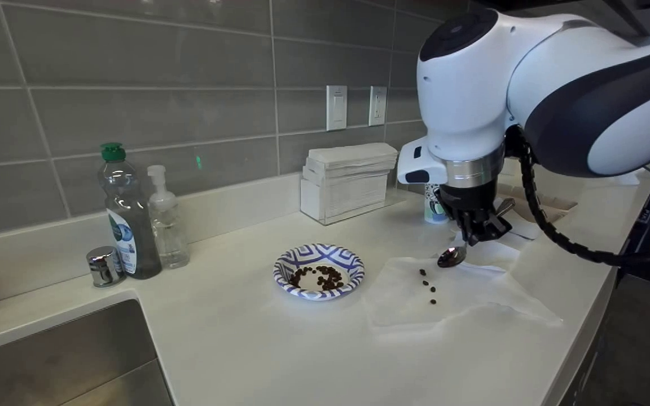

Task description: Move some of the contents in the bowl using a spoon and put them on the paper towel

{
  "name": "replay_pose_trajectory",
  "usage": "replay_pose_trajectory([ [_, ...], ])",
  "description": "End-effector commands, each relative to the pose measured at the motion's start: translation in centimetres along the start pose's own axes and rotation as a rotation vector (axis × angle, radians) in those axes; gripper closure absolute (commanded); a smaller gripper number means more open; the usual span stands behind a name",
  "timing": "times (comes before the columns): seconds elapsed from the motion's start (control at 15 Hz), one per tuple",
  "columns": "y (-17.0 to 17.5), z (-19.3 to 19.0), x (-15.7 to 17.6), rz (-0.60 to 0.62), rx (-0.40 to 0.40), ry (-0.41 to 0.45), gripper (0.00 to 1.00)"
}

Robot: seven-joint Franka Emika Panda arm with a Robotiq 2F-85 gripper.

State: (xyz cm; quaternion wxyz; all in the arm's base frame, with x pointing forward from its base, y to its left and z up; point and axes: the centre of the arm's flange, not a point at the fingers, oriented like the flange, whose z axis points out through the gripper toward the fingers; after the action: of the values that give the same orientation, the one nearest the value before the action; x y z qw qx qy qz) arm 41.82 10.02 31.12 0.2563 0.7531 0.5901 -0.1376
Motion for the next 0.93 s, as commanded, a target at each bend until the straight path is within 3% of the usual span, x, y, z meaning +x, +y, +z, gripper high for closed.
replay_pose_trajectory([
  [0.0,0.3,0.1,2.0,-0.036,-0.006,-0.07,0.98],
  [0.33,-0.1,-0.3,3.2,-0.078,0.001,-0.129,0.98],
  [0.87,-0.7,-1.2,3.8,-0.134,-0.053,-0.252,0.98],
])
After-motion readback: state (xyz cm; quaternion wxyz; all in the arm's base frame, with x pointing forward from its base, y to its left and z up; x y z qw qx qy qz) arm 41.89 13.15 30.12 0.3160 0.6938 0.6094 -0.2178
